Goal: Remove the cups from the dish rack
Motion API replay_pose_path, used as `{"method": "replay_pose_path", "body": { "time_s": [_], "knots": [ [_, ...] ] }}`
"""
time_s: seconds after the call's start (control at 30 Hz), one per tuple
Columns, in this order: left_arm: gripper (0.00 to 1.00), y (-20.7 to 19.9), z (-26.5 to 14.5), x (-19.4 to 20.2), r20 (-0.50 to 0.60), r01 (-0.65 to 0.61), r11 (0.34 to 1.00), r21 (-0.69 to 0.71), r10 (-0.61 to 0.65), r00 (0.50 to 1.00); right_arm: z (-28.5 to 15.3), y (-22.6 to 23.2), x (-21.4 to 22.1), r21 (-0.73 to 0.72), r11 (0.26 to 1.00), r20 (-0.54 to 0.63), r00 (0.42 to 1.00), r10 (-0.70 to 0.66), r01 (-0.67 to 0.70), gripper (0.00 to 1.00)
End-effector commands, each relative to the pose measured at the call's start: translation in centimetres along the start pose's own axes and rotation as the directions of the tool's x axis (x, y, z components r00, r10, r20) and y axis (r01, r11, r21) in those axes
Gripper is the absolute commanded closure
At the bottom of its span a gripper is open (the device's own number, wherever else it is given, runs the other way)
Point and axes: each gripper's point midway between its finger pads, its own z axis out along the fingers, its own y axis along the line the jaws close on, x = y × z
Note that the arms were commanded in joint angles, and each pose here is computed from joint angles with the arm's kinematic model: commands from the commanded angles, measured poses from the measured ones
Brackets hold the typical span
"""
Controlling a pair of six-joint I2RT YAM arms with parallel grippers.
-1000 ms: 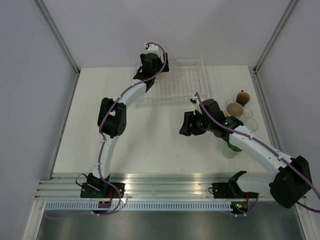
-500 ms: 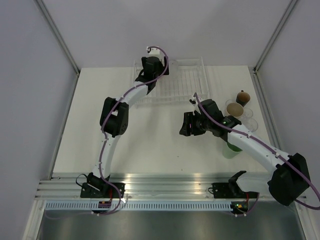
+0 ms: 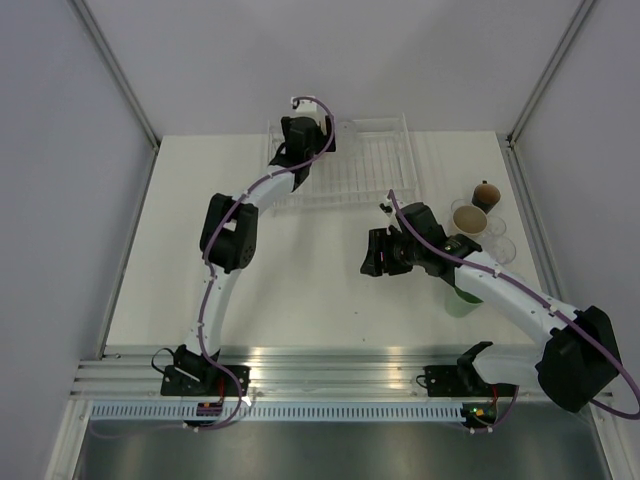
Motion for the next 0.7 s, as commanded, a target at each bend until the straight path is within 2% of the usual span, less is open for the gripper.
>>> {"method": "replay_pose_path", "body": {
  "time_s": [0.0,0.13,0.23,0.43,0.47,0.5,0.53,0.6,0.63,0.67],
  "knots": [
    [0.00,-0.3,0.8,0.8,0.021,-0.022,0.999,0.029,0.021,1.000,-0.4,0.2,-0.5,-0.004,1.000,0.033,0.999,0.000,0.000,0.39],
    [0.01,-0.2,1.1,1.7,0.003,-0.018,0.999,0.034,0.017,1.000,-0.3,0.1,-0.4,-0.002,1.000,0.028,1.000,0.003,-0.003,0.39],
    [0.05,-0.4,1.2,1.5,0.010,-0.009,0.999,0.046,0.009,1.000,-0.2,0.1,-0.4,0.000,1.000,0.027,1.000,0.006,-0.006,0.39],
    [0.37,-0.1,1.4,1.6,0.002,0.004,0.998,0.056,-0.005,1.000,-0.1,0.1,-0.2,0.000,1.000,0.021,1.000,0.012,-0.012,0.39],
    [0.50,-0.1,1.3,1.6,0.001,0.004,0.998,0.056,-0.004,1.000,-0.1,0.1,-0.2,-0.002,1.000,0.023,1.000,0.011,-0.011,0.39],
    [0.57,0.0,1.3,1.6,-0.002,0.003,0.998,0.055,-0.003,1.000,-0.2,0.1,-0.3,-0.003,1.000,0.026,1.000,0.012,-0.012,0.39],
    [0.70,0.0,1.2,1.6,-0.004,0.002,0.998,0.055,-0.001,1.000,-0.1,0.1,-0.3,-0.002,1.000,0.025,1.000,0.011,-0.011,0.39],
    [0.81,0.1,0.9,1.7,-0.012,-0.005,0.999,0.051,0.006,1.000,-0.2,0.2,-0.3,-0.007,1.000,0.027,1.000,0.010,-0.010,0.39],
    [0.90,0.3,0.8,1.7,-0.015,-0.009,0.999,0.044,0.010,1.000,-0.2,0.2,-0.3,-0.006,1.000,0.028,1.000,0.013,-0.013,0.39],
    [0.94,0.4,0.7,1.7,-0.018,-0.016,0.999,0.039,0.017,1.000,-0.2,0.3,-0.4,-0.010,1.000,0.029,0.999,0.014,-0.013,0.39]
  ]
}}
